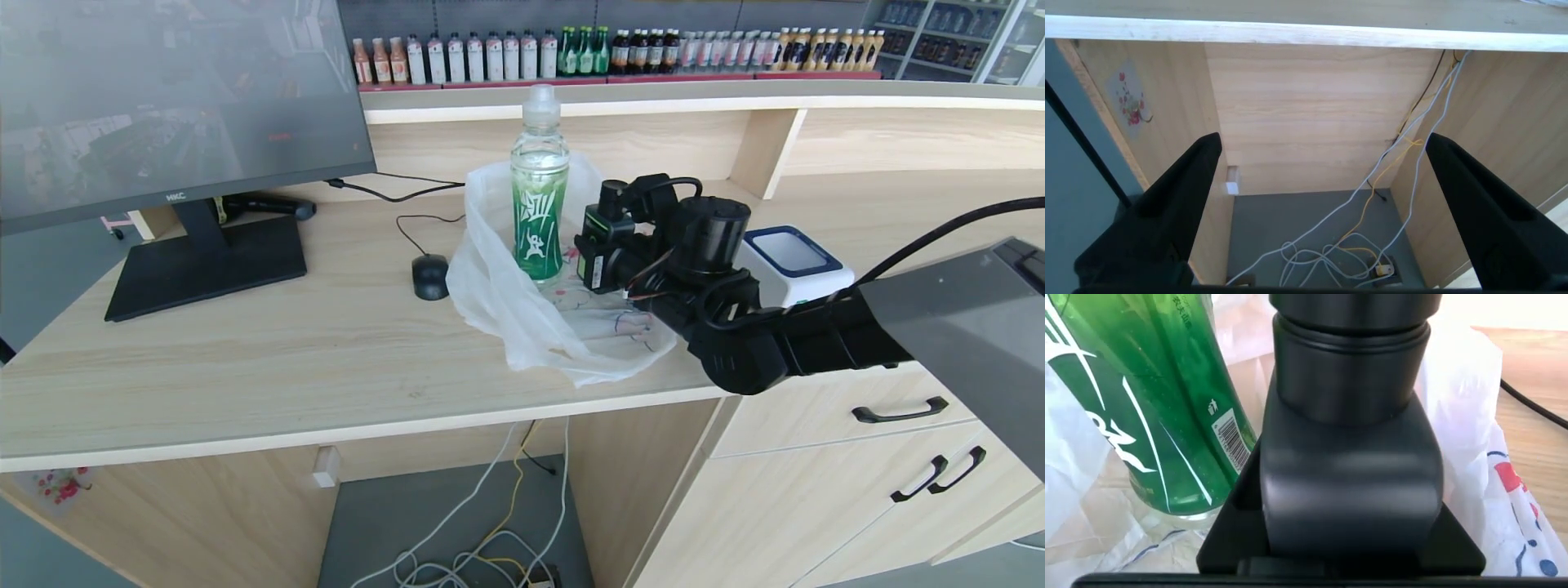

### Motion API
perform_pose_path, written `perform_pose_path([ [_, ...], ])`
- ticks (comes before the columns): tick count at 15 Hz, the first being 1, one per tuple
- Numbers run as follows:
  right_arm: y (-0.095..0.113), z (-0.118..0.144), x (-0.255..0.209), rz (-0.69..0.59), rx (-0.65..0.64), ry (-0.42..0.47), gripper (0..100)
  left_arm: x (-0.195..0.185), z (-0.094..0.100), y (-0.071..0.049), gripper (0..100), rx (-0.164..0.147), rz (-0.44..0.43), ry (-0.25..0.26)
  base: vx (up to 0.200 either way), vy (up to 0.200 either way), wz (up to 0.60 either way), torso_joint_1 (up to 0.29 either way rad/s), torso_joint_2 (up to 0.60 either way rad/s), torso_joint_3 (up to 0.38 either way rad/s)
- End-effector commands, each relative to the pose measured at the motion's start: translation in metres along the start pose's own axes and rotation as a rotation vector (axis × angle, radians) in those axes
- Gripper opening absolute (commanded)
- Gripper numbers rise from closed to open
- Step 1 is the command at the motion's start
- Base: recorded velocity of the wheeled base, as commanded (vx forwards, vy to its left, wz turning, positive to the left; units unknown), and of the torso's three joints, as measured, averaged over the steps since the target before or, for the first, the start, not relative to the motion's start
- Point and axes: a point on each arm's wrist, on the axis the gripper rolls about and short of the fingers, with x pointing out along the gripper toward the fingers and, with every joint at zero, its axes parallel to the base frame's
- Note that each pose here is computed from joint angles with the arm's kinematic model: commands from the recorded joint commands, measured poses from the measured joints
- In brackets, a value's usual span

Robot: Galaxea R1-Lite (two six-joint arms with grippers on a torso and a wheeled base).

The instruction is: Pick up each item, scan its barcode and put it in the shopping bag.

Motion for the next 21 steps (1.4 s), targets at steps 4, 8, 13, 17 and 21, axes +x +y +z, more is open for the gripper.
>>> perform_pose_path([
  [4, 0.000, -0.011, -0.004, 0.000, -0.009, 0.038, 0, 0.000, 0.000, 0.000, 100, 0.000, 0.000, -0.001, 0.000, 0.000, 0.00, 0.000, 0.00, 0.000],
  [8, 0.000, -0.011, -0.004, 0.000, -0.019, 0.032, 0, 0.000, 0.000, 0.000, 100, 0.000, 0.000, -0.001, 0.000, 0.000, 0.00, 0.000, 0.00, 0.000],
  [13, 0.000, -0.006, -0.005, 0.001, -0.021, 0.020, 100, 0.000, 0.000, 0.000, 100, 0.000, 0.000, -0.001, 0.000, 0.000, 0.00, 0.000, 0.00, 0.000],
  [17, 0.000, 0.000, -0.009, -0.002, -0.023, -0.034, 100, 0.000, 0.000, 0.000, 100, 0.000, 0.002, -0.001, 0.000, 0.000, 0.00, 0.000, 0.00, 0.000],
  [21, -0.002, 0.014, -0.024, -0.004, -0.021, -0.058, 100, 0.000, 0.000, 0.000, 100, 0.000, 0.000, -0.001, 0.000, 0.000, 0.00, 0.000, 0.00, 0.000],
])
